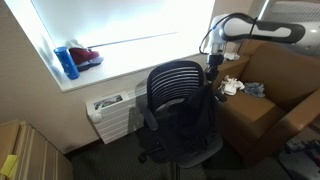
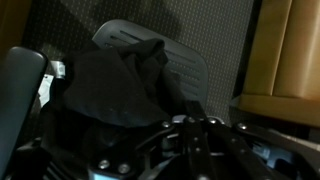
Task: Move the black jersey to the seat of the chair
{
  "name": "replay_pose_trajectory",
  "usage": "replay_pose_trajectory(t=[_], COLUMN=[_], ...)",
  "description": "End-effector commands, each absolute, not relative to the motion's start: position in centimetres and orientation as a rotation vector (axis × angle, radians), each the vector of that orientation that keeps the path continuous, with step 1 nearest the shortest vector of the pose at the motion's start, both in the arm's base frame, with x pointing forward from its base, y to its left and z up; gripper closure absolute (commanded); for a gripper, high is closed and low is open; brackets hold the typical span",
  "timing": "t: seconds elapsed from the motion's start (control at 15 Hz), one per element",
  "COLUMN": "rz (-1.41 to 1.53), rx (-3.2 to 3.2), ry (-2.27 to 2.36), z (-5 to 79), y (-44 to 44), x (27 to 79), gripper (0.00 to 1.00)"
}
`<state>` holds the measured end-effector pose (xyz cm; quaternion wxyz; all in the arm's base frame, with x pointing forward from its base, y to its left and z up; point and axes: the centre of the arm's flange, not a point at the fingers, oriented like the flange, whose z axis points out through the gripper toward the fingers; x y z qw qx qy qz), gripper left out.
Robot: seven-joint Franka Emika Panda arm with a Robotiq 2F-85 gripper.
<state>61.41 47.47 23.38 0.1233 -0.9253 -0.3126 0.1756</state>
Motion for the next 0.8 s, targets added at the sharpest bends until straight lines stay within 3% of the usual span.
replay_pose_trajectory(t=[0.0, 0.2, 0.47, 0.53, 0.6, 0.73], rz=[0.709, 0.56, 0.185, 0.098, 0.219, 0.133], rx=[-2.625, -2.733, -2.752, -2.752, -2.742, -2.74], ry=[-1.121, -1.233, -1.109, -1.077, -1.117, -1.092], z=[13.4, 8.3, 10.3, 11.2, 10.7, 11.8], y=[48.0, 48.7, 53.4, 54.4, 53.1, 54.9], x=[61.7, 59.8, 58.3, 57.9, 58.4, 57.8], gripper=[1.0, 1.0, 1.0, 0.81, 0.98, 0.85])
